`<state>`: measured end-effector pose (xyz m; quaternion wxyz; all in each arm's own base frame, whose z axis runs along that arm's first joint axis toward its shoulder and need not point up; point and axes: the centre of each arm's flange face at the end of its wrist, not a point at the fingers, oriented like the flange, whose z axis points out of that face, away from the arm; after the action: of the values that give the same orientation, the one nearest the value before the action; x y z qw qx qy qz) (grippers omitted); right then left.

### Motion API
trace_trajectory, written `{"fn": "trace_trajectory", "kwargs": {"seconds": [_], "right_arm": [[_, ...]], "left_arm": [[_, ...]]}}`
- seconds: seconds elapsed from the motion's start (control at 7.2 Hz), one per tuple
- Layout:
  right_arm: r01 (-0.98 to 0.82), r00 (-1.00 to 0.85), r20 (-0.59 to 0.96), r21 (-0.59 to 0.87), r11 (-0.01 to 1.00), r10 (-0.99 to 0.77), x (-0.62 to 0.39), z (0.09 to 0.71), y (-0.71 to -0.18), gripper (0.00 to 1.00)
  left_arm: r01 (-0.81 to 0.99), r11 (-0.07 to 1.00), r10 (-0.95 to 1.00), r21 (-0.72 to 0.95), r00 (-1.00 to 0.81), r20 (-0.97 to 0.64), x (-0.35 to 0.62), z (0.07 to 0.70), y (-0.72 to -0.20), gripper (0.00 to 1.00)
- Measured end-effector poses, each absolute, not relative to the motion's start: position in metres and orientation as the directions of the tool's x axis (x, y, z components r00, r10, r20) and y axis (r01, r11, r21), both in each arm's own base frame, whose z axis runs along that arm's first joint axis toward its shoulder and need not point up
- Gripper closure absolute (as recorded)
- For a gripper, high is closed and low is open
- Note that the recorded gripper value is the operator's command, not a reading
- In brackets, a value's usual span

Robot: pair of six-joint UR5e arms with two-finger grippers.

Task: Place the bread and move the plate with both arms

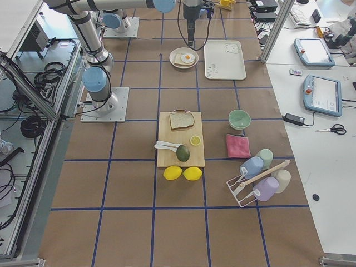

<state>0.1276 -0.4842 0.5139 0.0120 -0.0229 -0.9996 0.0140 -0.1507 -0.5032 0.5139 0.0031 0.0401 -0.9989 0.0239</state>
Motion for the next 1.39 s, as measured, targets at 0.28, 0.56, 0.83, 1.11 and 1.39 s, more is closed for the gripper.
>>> {"fn": "trace_trajectory", "kwargs": {"seconds": [0.28,0.56,0.83,1.11,1.39], "right_arm": [[0.047,-0.999,0.018,-0.028,0.999,0.047,0.1279,0.5139,-0.4844,0.00],[0.044,-0.999,0.011,-0.030,0.999,0.045,0.1295,0.5159,-0.4839,0.00],[0.043,-0.999,0.011,-0.026,0.999,0.044,0.1299,0.5153,-0.4833,0.00],[0.043,-0.999,0.012,-0.023,0.999,0.044,0.1293,0.5146,-0.4832,0.00],[0.043,-0.999,0.017,-0.021,0.999,0.044,0.1288,0.5139,-0.4831,0.00]], "left_arm": [[-0.080,0.996,-0.080,-0.047,-0.997,0.008,-0.1507,0.5142,-0.5029,0.00],[-0.080,0.996,-0.080,-0.048,-0.997,0.008,-0.1507,0.5146,-0.5025,0.00],[-0.080,0.996,-0.080,-0.048,-0.997,0.008,-0.1507,0.5146,-0.5024,0.00],[-0.080,0.996,-0.080,-0.050,-0.997,0.008,-0.1507,0.5157,-0.5017,0.00],[-0.080,0.995,-0.080,-0.050,-0.997,0.008,-0.1506,0.5161,-0.5014,0.00]]}}
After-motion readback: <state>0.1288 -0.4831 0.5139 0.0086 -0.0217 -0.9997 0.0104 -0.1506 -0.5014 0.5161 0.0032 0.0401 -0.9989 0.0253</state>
